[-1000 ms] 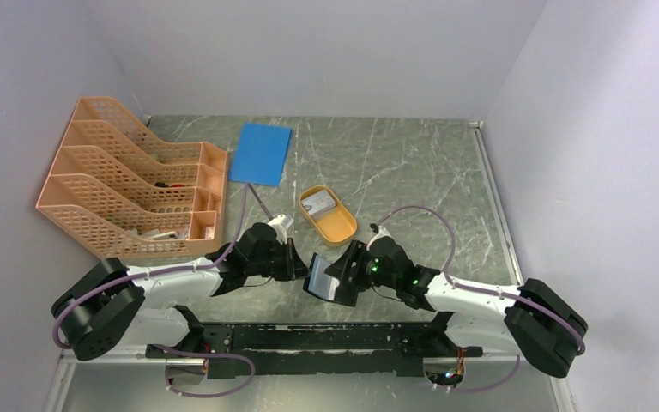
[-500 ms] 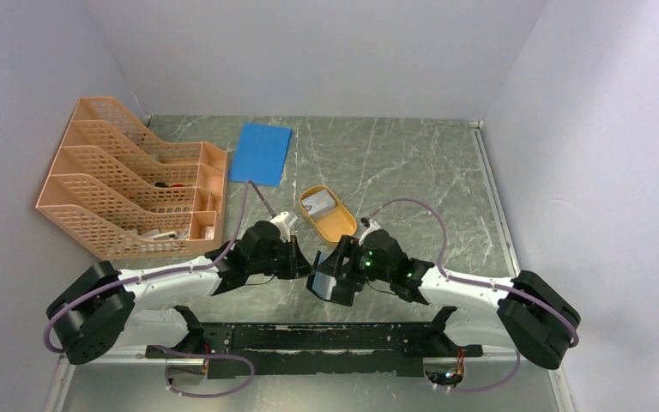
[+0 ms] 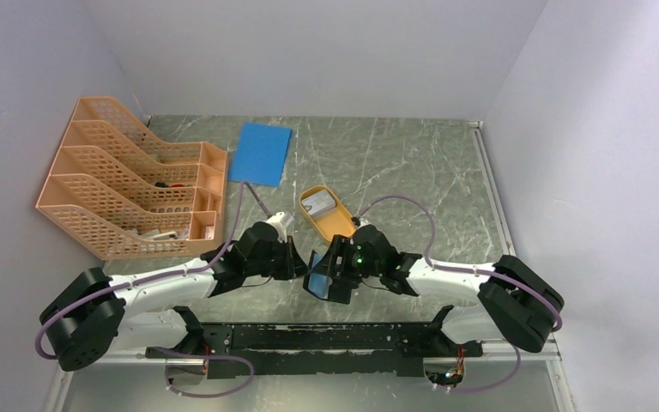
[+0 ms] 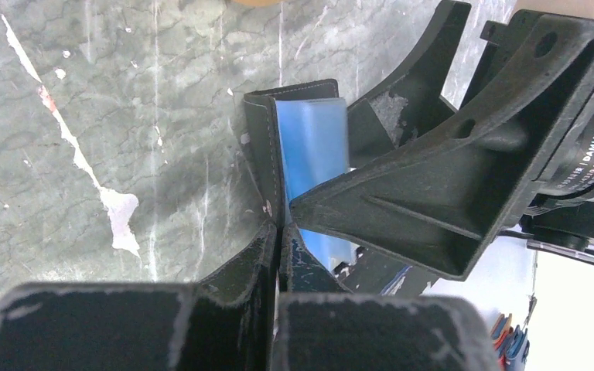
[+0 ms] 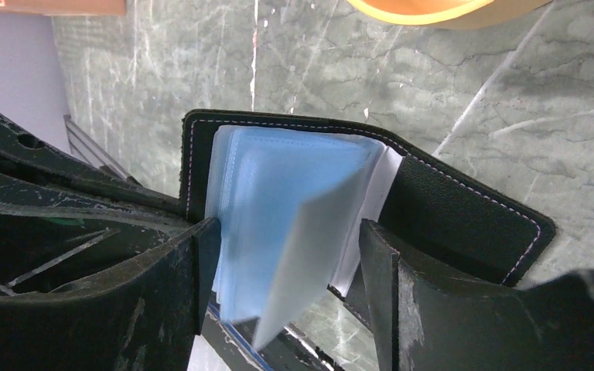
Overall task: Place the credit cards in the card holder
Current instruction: Turn over the card slot in the card holder.
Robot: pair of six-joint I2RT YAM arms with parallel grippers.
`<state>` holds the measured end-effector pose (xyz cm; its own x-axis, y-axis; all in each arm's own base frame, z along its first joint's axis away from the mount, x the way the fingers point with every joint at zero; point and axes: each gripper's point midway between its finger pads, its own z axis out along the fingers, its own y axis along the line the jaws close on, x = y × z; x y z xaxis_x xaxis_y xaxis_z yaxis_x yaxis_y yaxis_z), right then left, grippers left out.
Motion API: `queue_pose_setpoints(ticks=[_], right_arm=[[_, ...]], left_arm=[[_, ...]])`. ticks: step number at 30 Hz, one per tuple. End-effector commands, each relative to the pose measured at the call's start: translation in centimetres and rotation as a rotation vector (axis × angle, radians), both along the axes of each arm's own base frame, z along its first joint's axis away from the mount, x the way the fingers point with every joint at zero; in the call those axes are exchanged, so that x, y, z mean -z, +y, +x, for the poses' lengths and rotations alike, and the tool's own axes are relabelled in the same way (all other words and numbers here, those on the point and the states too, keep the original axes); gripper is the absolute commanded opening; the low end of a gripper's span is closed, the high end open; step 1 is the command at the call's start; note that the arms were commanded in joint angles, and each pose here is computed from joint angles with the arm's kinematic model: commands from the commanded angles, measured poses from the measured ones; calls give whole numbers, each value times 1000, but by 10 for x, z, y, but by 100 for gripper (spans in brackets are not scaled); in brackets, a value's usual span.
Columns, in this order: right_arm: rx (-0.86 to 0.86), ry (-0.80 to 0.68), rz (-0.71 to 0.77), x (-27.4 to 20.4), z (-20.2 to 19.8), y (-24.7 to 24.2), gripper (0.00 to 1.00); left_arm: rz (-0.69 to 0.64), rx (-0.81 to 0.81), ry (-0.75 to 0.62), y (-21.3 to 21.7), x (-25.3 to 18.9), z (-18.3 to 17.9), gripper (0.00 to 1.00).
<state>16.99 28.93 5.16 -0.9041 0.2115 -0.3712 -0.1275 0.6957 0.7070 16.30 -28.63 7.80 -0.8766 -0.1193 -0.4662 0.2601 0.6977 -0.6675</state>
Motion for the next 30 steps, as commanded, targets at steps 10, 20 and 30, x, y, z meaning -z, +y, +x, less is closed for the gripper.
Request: queue_pose_setpoints(ticks=[10, 20, 30], right_arm=[[-20, 11, -114, 14, -1, -2, 64], [26, 25, -167, 24, -4, -19, 48], [52, 38, -193, 36, -6, -29, 27]], left_arm=[[-31, -30, -49, -3, -25, 9, 5], [-2, -62, -49, 6, -19, 9, 5], [27, -91, -39, 16, -8, 7, 5]])
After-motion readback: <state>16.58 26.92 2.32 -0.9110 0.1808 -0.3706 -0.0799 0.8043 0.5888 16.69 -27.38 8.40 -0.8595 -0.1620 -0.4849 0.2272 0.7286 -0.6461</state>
